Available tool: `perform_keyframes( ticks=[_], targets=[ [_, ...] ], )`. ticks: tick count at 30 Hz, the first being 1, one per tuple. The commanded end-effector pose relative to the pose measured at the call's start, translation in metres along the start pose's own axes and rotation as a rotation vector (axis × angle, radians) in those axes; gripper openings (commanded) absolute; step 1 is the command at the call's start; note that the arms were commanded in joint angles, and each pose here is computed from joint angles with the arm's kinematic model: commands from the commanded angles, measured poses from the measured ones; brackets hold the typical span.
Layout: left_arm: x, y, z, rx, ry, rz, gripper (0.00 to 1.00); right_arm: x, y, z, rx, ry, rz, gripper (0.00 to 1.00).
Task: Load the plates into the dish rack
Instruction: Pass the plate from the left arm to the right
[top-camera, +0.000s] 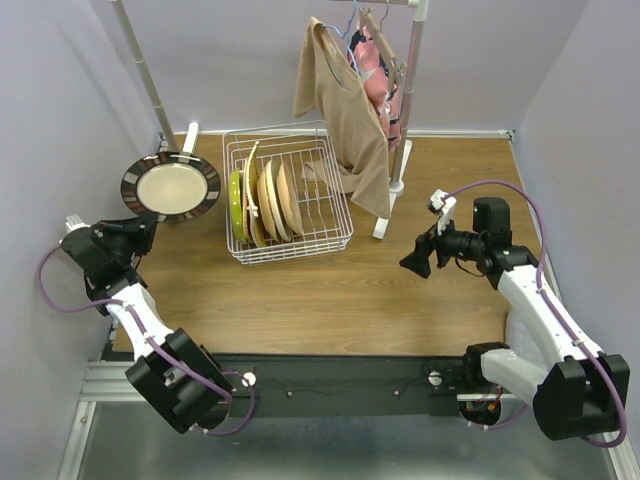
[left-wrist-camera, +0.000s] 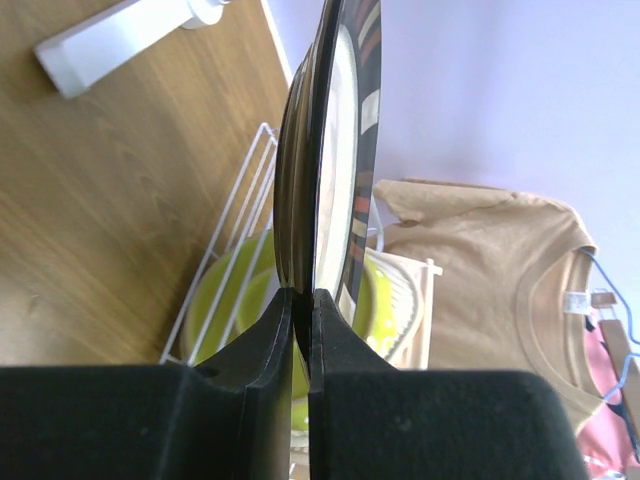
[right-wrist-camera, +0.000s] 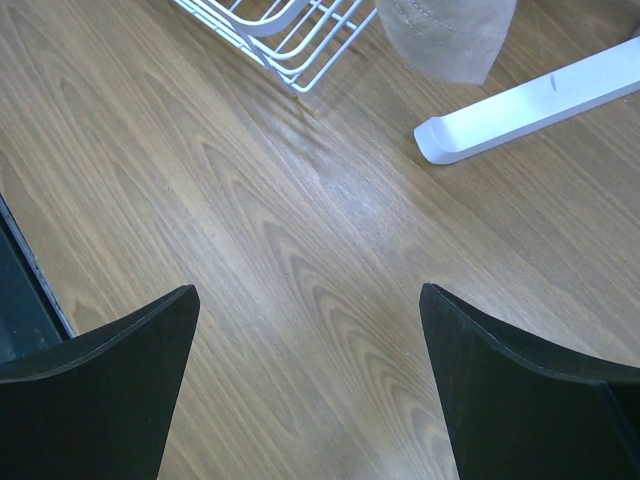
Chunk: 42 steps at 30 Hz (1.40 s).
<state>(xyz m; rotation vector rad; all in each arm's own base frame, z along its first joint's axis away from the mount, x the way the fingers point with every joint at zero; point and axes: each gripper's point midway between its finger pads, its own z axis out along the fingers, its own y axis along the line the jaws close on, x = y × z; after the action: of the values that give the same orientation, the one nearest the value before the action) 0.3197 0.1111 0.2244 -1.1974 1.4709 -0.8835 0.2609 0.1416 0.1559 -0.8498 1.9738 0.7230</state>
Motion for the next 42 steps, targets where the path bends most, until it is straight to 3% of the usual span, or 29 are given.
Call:
perform_keyframes(
  ticks=[1,23,42],
  targets=[
    [-0.009,-0.081,-0.012,0.227,-0.021,0.102,0.0,-0.002,0.006,0.0,-0.031,-0.003,-0.013,1.0],
    [0.016,-0.143,-0.013,0.345,0.032,0.081,0.0,-0.004,0.009,-0.001,-0.041,-0.009,-0.021,1.0],
    [0.064,-0.174,-0.024,0.432,0.154,0.08,0.0,-0.018,0.019,-0.002,-0.103,-0.041,-0.008,1.0]
  ],
)
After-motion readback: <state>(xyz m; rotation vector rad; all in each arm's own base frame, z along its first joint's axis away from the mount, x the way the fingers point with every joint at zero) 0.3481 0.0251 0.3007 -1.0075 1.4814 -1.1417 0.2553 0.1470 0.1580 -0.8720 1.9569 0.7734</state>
